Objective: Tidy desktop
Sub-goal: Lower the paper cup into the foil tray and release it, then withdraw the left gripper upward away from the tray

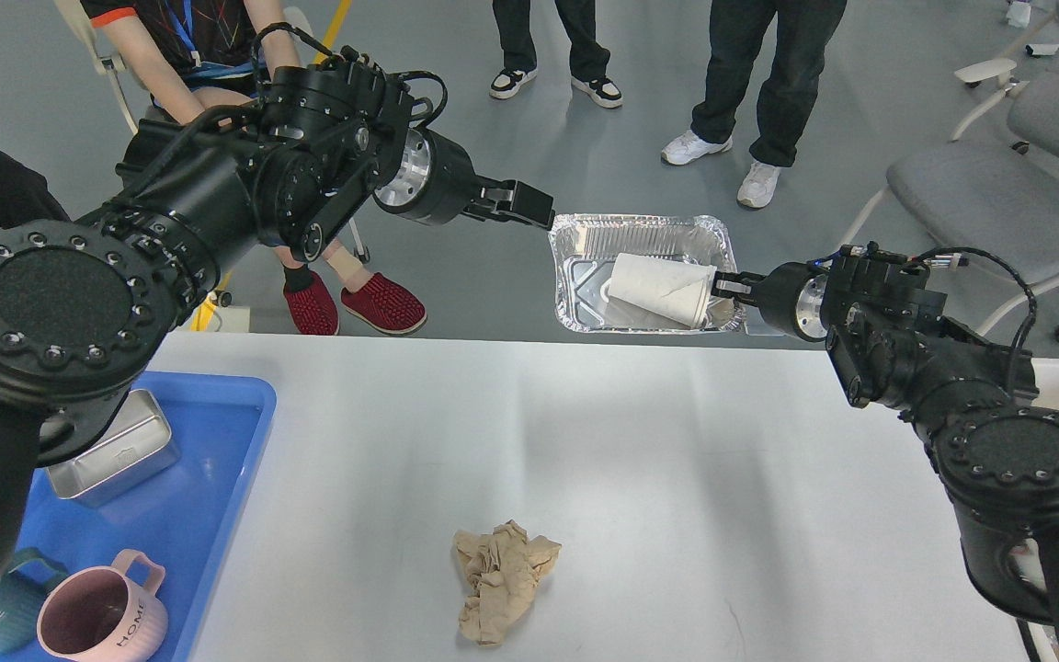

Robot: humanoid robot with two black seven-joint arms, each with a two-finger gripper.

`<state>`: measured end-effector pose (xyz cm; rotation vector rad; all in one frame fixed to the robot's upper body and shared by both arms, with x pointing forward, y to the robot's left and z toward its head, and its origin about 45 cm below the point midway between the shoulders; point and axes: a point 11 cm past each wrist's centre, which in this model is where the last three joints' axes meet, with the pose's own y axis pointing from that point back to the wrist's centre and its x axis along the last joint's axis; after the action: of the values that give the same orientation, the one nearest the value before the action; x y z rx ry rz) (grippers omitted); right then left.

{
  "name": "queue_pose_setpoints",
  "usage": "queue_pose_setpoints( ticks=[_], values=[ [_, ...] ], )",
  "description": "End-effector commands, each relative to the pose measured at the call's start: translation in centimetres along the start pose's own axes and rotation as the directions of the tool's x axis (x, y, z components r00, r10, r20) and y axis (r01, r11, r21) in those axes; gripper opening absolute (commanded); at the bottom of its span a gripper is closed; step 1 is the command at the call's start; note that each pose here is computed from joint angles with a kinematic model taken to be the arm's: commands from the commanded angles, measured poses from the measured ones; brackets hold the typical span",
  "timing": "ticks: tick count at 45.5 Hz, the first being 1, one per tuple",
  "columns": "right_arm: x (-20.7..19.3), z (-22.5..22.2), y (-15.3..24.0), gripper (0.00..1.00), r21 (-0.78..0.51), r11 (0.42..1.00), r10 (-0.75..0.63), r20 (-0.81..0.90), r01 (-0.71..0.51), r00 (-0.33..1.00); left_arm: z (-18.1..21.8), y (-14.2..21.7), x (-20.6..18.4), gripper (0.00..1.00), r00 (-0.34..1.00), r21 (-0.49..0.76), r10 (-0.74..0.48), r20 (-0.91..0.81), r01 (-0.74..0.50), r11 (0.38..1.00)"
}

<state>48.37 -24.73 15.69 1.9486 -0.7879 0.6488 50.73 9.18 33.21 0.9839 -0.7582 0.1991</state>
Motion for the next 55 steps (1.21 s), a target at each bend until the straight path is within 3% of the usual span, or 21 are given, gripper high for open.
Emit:
queue_pose_setpoints(
  ticks=[1, 12, 18, 31, 42, 50, 55],
  values=[
    [-0.1, -0.3, -0.1, 0.00, 0.006, 1.000, -0.005, 0.000, 0.005, 1.000, -0.1, 0.4, 0.2, 0.90, 1.000, -0.011, -0.004, -0.008, 0.004, 1.000],
    [-0.3, -0.3, -0.2, 0.00, 0.009, 1.000, -0.008, 0.001, 0.008, 1.000, 0.1, 1.6, 1.1, 0.90, 1.000, -0.026, -0.022, -0.016, 0.021, 0.999],
    [-0.3, -0.3, -0.2, 0.00, 0.007, 1.000, -0.007, 0.003, 0.007, 1.000, -3.4, 4.7, 1.4, 0.90, 0.995, 0.006, -0.040, -0.093, 0.040, 0.999],
    [-0.2, -0.3, -0.1, 0.00, 0.006, 1.000, -0.005, 0.001, 0.005, 1.000, -11.9, 17.8, 2.3, 0.90, 0.960, 0.032, 0.031, -0.277, -0.023, 0.999],
    [-0.2, -0.3, -0.2, 0.00, 0.004, 1.000, -0.005, -0.003, 0.005, 1.000, -17.5, 27.5, -5.8, 0.90, 0.928, 0.074, -0.011, -0.372, 0.042, 0.996],
    [-0.2, -0.3, -0.2, 0.00, 0.004, 1.000, -0.005, -0.003, 0.005, 1.000, -20.1, 35.9, -10.1, 0.90, 0.897, 0.162, 0.107, -0.429, -0.041, 0.986],
    [-0.3, -0.4, -0.2, 0.00, 0.005, 1.000, -0.007, -0.004, 0.007, 1.000, -20.2, 39.3, -10.8, 0.90, 0.892, 0.200, 0.177, -0.416, -0.100, 0.975]
  ],
)
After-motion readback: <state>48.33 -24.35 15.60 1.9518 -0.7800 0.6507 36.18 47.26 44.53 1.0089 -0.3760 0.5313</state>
